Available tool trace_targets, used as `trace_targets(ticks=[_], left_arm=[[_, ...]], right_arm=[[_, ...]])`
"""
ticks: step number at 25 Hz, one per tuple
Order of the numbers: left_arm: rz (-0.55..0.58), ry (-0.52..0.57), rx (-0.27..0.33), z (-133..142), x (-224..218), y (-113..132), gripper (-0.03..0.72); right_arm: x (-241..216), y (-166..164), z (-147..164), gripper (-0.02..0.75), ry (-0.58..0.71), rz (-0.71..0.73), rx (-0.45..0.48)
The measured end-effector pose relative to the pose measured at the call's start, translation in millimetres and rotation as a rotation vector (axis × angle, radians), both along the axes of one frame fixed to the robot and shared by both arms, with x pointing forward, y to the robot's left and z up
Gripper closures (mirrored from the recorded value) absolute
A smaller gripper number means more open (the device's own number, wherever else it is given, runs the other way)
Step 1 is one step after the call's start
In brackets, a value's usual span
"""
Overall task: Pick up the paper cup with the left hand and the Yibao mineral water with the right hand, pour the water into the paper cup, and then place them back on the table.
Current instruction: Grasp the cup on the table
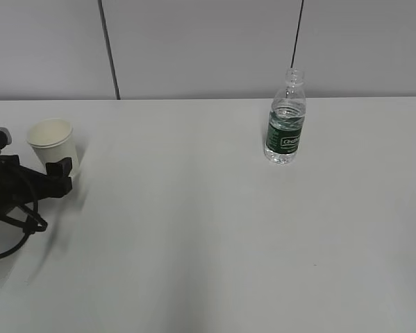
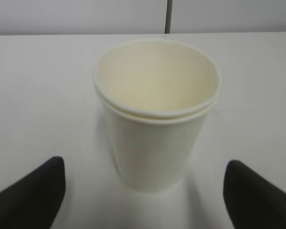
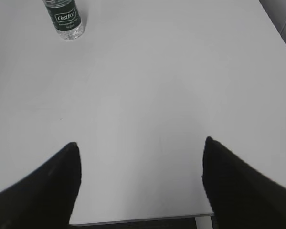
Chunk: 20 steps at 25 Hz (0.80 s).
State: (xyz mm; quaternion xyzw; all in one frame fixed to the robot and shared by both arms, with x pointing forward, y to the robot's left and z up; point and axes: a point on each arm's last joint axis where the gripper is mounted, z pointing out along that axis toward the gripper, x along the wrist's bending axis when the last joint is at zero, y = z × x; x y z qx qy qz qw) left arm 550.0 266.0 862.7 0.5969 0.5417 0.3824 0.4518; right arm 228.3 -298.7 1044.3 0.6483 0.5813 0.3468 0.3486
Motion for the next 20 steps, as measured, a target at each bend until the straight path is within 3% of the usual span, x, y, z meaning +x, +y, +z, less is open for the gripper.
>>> trace_targets(ticks=[20], left_arm=[[-0.004, -0.067, -0.010, -16.4, 47.3, -5.5, 0.080]], right_arm=[[0.0, 0.0, 0.0, 0.152, 0.000, 0.000, 0.000]])
